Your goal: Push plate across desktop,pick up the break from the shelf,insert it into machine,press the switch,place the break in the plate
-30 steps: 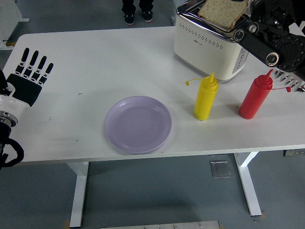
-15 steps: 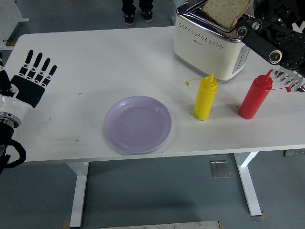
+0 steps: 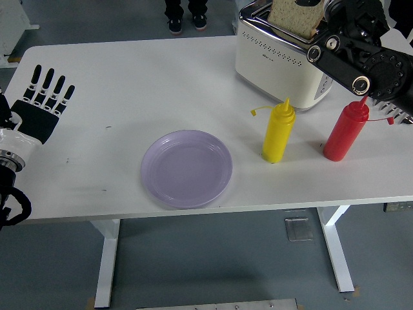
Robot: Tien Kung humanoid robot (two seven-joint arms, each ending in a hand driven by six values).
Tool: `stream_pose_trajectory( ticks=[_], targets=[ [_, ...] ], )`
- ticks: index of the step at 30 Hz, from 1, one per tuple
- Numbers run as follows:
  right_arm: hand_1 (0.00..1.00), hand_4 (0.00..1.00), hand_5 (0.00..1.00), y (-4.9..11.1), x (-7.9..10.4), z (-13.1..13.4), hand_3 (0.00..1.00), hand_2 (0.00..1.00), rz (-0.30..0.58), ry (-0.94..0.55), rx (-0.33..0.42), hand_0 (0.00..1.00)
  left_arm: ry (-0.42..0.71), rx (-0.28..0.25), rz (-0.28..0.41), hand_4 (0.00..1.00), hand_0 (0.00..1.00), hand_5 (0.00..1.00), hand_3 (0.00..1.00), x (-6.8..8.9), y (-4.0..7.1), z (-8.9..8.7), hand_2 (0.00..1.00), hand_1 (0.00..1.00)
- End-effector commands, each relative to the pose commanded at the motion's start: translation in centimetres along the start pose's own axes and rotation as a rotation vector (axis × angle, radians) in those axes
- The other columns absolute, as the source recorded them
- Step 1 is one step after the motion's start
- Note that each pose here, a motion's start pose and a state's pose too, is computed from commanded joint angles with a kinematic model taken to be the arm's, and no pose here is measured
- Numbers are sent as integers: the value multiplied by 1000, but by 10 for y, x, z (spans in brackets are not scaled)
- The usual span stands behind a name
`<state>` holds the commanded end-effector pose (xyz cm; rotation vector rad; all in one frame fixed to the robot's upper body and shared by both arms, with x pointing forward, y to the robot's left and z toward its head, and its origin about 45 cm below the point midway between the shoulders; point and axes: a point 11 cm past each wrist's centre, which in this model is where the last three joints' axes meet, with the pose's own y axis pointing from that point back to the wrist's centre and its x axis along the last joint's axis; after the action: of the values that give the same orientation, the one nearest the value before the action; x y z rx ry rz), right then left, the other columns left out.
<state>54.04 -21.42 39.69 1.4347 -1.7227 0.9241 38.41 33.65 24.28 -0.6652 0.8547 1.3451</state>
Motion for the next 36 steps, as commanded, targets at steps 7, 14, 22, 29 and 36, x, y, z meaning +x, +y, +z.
stream_pose_trajectory(
  ticks=[7, 14, 22, 29, 36],
  targets=[
    [493, 224, 2, 1, -9, 1, 493, 515, -27, 3, -7, 427, 59, 19, -8, 816, 807, 998, 686, -1, 0, 0, 710, 755],
    [542, 391, 2, 1, -18, 6, 557, 594, -62, 4, -19, 442, 122, 34, -12, 817, 806, 998, 687, 0, -1, 0, 710, 754],
    [556, 418, 8, 3, -28, 12, 575, 627, -107, 18, -24, 452, 160, 42, -7, 816, 804, 998, 688, 2, 0, -1, 709, 752],
    [571, 468, 55, 3, -32, 15, 629, 668, -128, 31, -29, 458, 172, 46, -2, 817, 803, 998, 688, 4, 0, -2, 709, 750],
    [576, 519, 106, 4, -36, 19, 691, 704, -157, 47, -30, 462, 180, 53, 3, 819, 803, 998, 689, 7, 0, -3, 709, 750]
  ],
)
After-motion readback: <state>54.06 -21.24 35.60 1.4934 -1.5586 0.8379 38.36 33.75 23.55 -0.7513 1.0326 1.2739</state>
